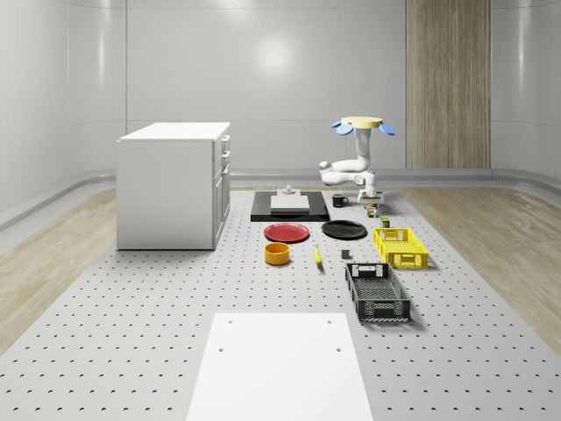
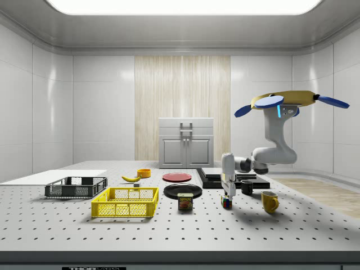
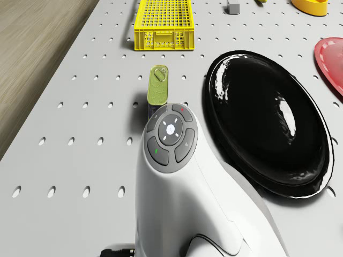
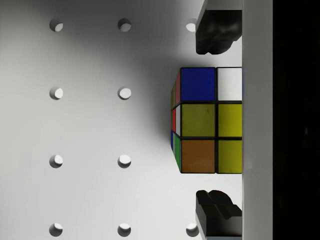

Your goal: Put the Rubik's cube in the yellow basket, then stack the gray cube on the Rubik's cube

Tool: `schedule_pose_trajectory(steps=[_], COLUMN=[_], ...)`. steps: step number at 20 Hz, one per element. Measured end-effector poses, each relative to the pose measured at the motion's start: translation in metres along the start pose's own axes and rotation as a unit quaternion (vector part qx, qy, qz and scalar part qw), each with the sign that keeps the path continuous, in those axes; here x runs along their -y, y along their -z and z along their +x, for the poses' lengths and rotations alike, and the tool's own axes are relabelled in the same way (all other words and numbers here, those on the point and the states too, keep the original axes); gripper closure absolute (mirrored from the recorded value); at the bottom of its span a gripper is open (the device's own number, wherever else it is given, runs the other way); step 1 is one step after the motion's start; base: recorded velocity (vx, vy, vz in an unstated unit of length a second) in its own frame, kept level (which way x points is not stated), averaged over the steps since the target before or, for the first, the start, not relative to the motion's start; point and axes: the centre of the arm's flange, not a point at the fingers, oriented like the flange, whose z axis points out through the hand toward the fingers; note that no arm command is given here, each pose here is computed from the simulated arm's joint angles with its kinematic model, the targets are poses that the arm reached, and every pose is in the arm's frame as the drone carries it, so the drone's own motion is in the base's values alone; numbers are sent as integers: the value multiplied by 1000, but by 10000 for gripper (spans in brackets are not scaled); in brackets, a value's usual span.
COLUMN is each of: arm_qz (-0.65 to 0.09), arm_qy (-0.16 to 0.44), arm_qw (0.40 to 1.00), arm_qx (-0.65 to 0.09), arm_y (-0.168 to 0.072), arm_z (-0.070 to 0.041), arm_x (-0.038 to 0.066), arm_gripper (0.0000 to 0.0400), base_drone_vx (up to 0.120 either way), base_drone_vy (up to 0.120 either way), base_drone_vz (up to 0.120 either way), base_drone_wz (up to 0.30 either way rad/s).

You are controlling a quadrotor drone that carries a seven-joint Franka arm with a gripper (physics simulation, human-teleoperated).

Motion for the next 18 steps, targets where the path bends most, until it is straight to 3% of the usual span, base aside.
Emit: schedule_pose_trajectory(steps=[11,14,18], arm_qz=[0,0,0], arm_qy=[0,0,0], arm_qw=[1000,1000,1000], arm_qx=[0,0,0], arm_y=[-25,-29,-32], arm_z=[12,13,13], arm_x=[12,13,13], arm_gripper=[0,40,62], base_drone_vx=[0,0,0], base_drone_vy=[0,0,0], base_drone_vz=[0,0,0], base_drone_wz=[0,0,0])
